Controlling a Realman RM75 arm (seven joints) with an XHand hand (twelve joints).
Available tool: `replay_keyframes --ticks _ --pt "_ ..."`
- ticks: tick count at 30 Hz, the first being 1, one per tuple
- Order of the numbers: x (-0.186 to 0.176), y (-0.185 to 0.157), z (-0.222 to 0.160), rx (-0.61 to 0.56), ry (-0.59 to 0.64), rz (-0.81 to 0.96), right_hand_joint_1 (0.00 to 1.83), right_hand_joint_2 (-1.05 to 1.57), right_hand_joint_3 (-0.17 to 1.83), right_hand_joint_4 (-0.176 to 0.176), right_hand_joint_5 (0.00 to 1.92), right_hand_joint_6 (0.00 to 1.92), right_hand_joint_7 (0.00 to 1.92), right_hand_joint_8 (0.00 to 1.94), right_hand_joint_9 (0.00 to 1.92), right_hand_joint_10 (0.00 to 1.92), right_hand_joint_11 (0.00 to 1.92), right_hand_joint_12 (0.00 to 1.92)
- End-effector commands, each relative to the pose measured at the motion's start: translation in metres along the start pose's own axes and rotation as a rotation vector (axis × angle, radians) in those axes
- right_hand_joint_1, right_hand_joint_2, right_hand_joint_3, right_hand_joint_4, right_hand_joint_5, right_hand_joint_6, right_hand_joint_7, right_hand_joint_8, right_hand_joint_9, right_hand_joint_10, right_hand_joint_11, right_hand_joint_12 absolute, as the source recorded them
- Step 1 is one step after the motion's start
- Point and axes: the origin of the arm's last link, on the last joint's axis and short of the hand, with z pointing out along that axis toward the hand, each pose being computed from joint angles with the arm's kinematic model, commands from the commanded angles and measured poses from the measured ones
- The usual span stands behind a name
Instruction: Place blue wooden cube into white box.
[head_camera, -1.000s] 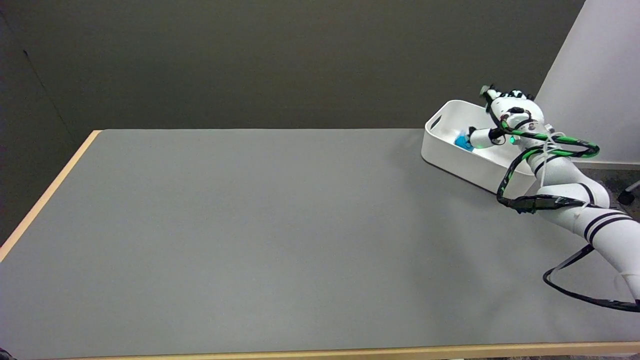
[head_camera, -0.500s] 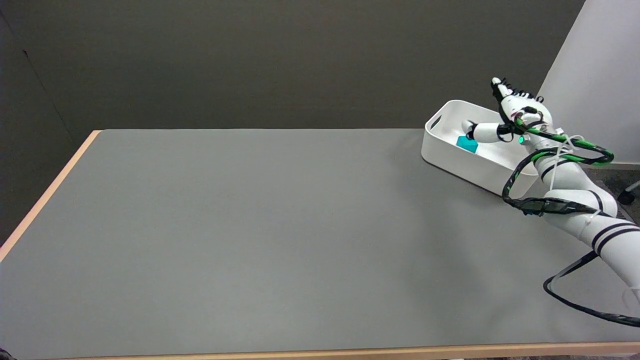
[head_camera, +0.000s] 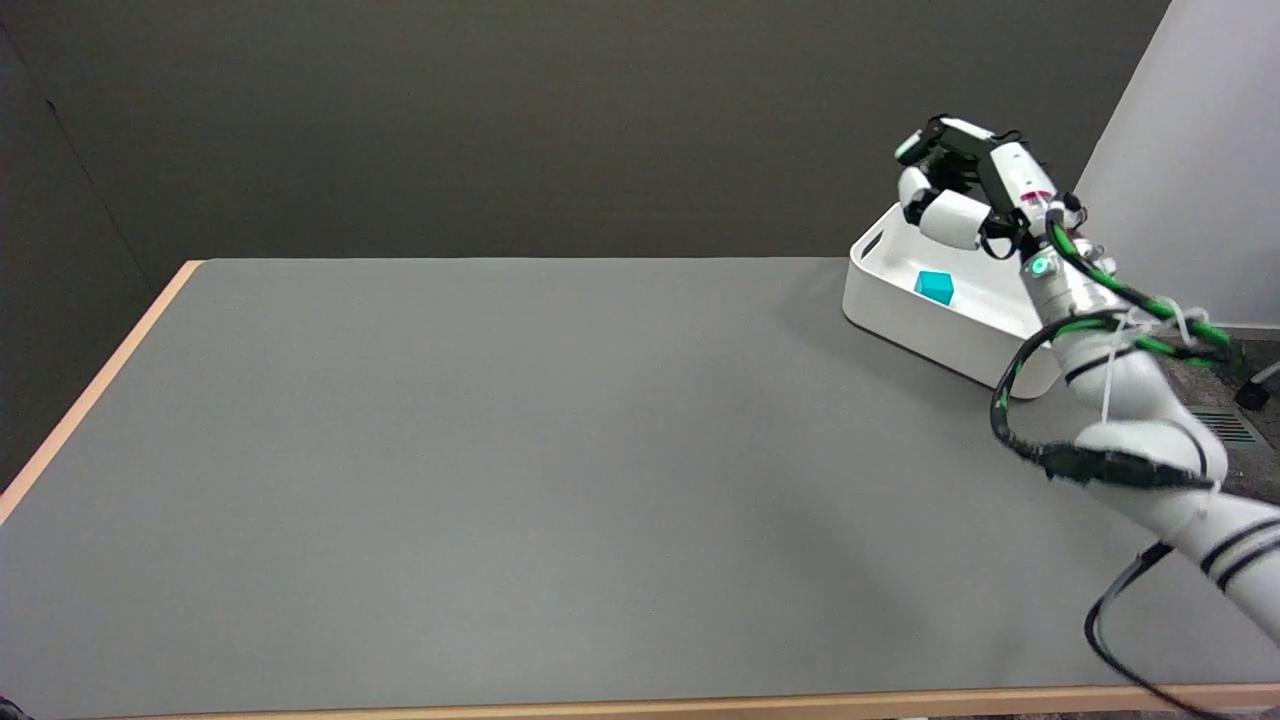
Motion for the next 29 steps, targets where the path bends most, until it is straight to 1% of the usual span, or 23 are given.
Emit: replay_keyframes --ticks 1,2,3,5,6,7,8,9,10,11,12,13,14,15,17,18,19,20,22,26,29 --pt "-0.012 -0.062 -0.122 0.046 0.135 0.712 0.37 0.83 0.97 0.176 0.46 1.04 0.61 0.83 0.56 1.03 0.42 1.49" --pt "-0.012 -0.05 -0.13 0.012 0.168 0.721 0.34 0.86 0.94 0.176 0.45 1.04 0.58 0.81 0.52 1.0 0.42 1.45" --pt "-0.013 -0.044 -0.134 -0.006 0.181 0.729 0.32 0.89 0.91 0.164 0.44 1.0 0.55 0.76 0.48 0.95 0.39 1.41" --pt "-0.019 -0.016 -0.154 -0.089 0.239 0.806 0.28 0.91 0.93 0.094 0.38 0.81 0.44 0.55 0.35 0.76 0.22 1.23" --pt "-0.021 -0.01 -0.159 -0.102 0.251 0.827 0.26 0.88 0.98 0.053 0.34 0.71 0.38 0.46 0.29 0.69 0.13 1.14" --pt "-0.024 0.003 -0.17 -0.113 0.28 0.851 0.23 0.86 1.02 0.021 0.31 0.63 0.34 0.39 0.23 0.64 0.05 1.07" --pt "-0.027 0.011 -0.176 -0.11 0.297 0.889 0.21 0.87 1.02 0.012 0.29 0.61 0.32 0.38 0.2 0.62 0.03 1.06" --pt "-0.034 0.025 -0.186 -0.108 0.315 0.965 0.26 0.86 1.04 -0.001 0.26 0.59 0.28 0.37 0.15 0.61 0.01 1.0" --pt "-0.038 0.037 -0.194 -0.085 0.338 1.033 0.45 0.84 1.11 -0.024 0.21 0.58 0.19 0.39 0.09 0.59 0.0 0.84" --pt "-0.039 0.042 -0.197 -0.067 0.348 1.062 0.55 0.84 1.13 -0.041 0.18 0.57 0.12 0.39 0.04 0.58 0.0 0.71" --pt "-0.04 0.048 -0.2 0.005 0.367 1.129 0.38 0.89 0.99 -0.043 0.19 0.52 0.12 0.34 0.04 0.55 0.0 0.68" --pt "-0.039 0.057 -0.204 0.054 0.386 1.147 0.25 0.93 0.9 -0.044 0.19 0.48 0.12 0.31 0.03 0.53 0.0 0.66" --pt "-0.04 0.061 -0.206 0.083 0.392 1.161 0.34 0.88 0.95 -0.056 0.15 0.48 0.1 0.26 0.03 0.44 0.0 0.55" --pt "-0.041 0.069 -0.211 0.128 0.396 1.179 0.58 0.78 1.1 -0.073 0.1 0.5 0.08 0.21 0.04 0.31 0.0 0.4" --pt "-0.045 0.077 -0.219 0.16 0.4 1.21 0.21 0.85 0.99 -0.12 0.03 0.31 0.01 0.04 0.01 0.06 0.0 0.07" --pt "-0.048 0.081 -0.221 0.176 0.41 1.231 0.14 0.88 0.97 -0.139 0.02 0.26 0.0 0.0 0.0 0.0 0.0 0.0" --pt "-0.051 0.082 -0.223 0.174 0.412 1.23 0.17 0.9 0.99 -0.154 0.01 0.24 0.0 0.0 0.0 0.0 0.0 0.0" --pt "-0.055 0.083 -0.224 0.173 0.422 1.254 0.2 0.9 1.0 -0.163 0.0 0.23 0.0 0.0 0.0 0.0 0.0 0.0" --pt "-0.06 0.083 -0.226 0.167 0.431 1.274 0.2 0.9 0.99 -0.163 0.0 0.23 0.0 0.0 0.0 0.0 0.0 0.0" --pt "-0.064 0.079 -0.226 0.174 0.425 1.288 0.23 0.9 0.99 -0.161 0.0 0.23 0.0 0.0 0.0 0.0 0.0 0.0" --pt "-0.062 0.075 -0.223 0.202 0.429 1.294 0.2 0.9 0.98 -0.155 0.0 0.25 0.0 0.0 0.0 0.0 0.0 0.0"
